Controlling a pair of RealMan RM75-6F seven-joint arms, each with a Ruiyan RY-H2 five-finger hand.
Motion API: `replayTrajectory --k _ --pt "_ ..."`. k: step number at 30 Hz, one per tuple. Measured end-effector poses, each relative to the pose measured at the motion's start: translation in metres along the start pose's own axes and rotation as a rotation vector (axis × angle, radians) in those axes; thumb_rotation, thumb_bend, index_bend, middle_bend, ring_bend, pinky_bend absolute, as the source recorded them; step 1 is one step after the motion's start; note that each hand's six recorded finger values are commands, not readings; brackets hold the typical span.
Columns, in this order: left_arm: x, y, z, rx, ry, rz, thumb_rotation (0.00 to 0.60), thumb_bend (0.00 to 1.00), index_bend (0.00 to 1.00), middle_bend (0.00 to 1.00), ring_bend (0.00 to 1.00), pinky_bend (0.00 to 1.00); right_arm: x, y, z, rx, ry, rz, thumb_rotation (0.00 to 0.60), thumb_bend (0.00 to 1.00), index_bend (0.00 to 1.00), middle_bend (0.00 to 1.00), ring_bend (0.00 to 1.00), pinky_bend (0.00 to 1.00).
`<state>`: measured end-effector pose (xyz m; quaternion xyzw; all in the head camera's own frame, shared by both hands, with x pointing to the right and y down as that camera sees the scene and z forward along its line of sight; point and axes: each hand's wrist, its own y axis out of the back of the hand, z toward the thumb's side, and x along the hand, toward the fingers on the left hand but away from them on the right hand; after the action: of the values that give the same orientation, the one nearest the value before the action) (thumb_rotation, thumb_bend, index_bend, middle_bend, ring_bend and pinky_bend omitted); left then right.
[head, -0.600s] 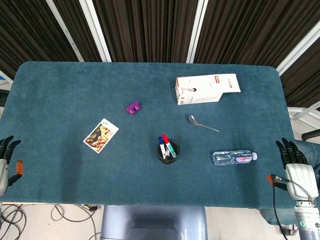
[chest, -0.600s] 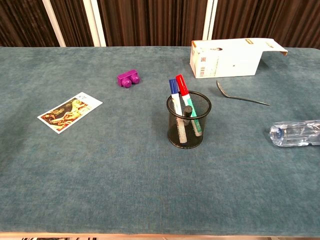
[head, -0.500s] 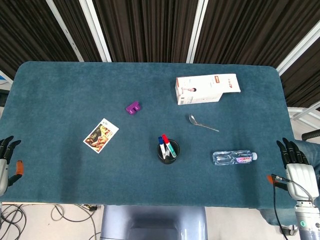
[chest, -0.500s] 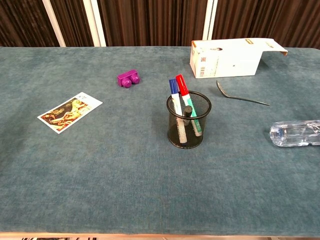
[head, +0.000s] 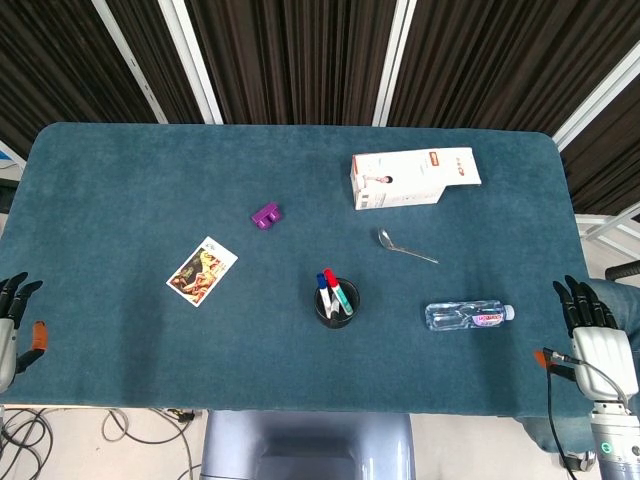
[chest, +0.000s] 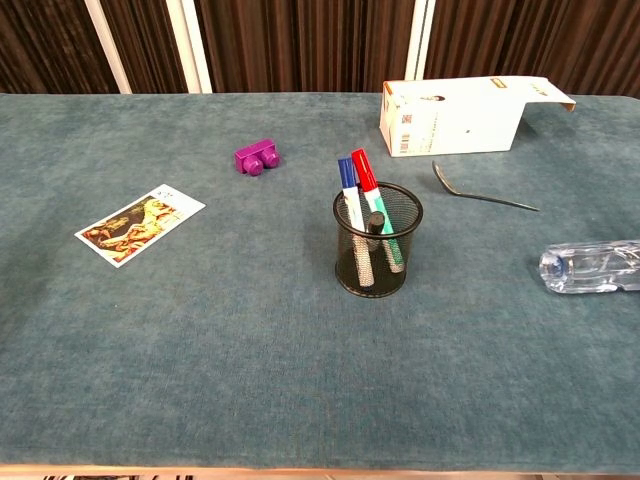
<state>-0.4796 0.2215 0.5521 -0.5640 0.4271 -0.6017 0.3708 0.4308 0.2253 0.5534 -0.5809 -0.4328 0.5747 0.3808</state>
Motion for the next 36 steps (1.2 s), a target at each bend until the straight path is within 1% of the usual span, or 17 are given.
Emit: replayTrajectory --k 6,12,15,21,24,27,28,31,33,36 --pt "0.0 0.0 0.0 -0.001 0.001 -0.001 0.6 0.53 0.18 0.09 0.08 0.13 0.0 -0.002 0.001 -0.011 0.006 0.011 0.6 0.2 0.0 0.0 0.0 0.19" --pt "0.001 0.0 0.0 -0.005 0.005 0.0 0.6 0.53 0.18 0.09 0.08 0.13 0.0 -0.003 0.003 -0.053 0.025 0.025 0.6 0.2 0.0 0.0 0.0 0.19" --pt "0.001 0.001 -0.002 -0.01 0.011 0.002 0.6 0.53 0.18 0.09 0.08 0.13 -0.001 -0.005 0.005 -0.098 0.046 0.04 0.6 0.19 0.0 0.0 0.0 0.19" --pt "0.002 0.0 -0.002 -0.007 0.019 -0.002 0.6 0.53 0.18 0.09 0.08 0.13 -0.006 -0.009 0.011 -0.22 0.112 0.083 0.6 0.19 0.0 0.0 0.0 0.19" --pt "0.002 -0.001 -0.002 -0.007 0.024 -0.007 0.6 0.53 0.18 0.09 0.08 0.13 -0.011 -0.01 0.016 -0.292 0.158 0.102 0.6 0.19 0.0 0.0 0.02 0.19" --pt "0.002 -0.002 -0.001 -0.007 0.022 -0.007 0.6 0.53 0.18 0.09 0.08 0.13 -0.019 -0.009 0.026 -0.365 0.233 0.117 0.6 0.19 0.0 0.0 0.02 0.19" --pt "0.002 -0.001 -0.001 -0.007 0.019 -0.005 0.6 0.53 0.18 0.09 0.08 0.13 -0.023 -0.01 0.033 -0.392 0.273 0.122 0.6 0.19 0.0 0.0 0.02 0.19" --pt "0.002 -0.002 -0.001 -0.008 0.02 -0.004 0.6 0.53 0.18 0.09 0.08 0.13 -0.033 -0.013 0.054 -0.463 0.363 0.139 0.6 0.19 0.0 0.0 0.02 0.19" --pt "0.002 -0.002 -0.001 -0.008 0.022 -0.005 0.6 0.53 0.18 0.09 0.08 0.13 -0.04 -0.016 0.067 -0.503 0.405 0.156 0.6 0.19 0.01 0.0 0.02 0.19" --pt "0.002 -0.003 -0.002 -0.009 0.028 -0.009 0.6 0.53 0.18 0.09 0.08 0.13 -0.05 -0.023 0.09 -0.535 0.467 0.193 0.6 0.19 0.06 0.0 0.02 0.19"
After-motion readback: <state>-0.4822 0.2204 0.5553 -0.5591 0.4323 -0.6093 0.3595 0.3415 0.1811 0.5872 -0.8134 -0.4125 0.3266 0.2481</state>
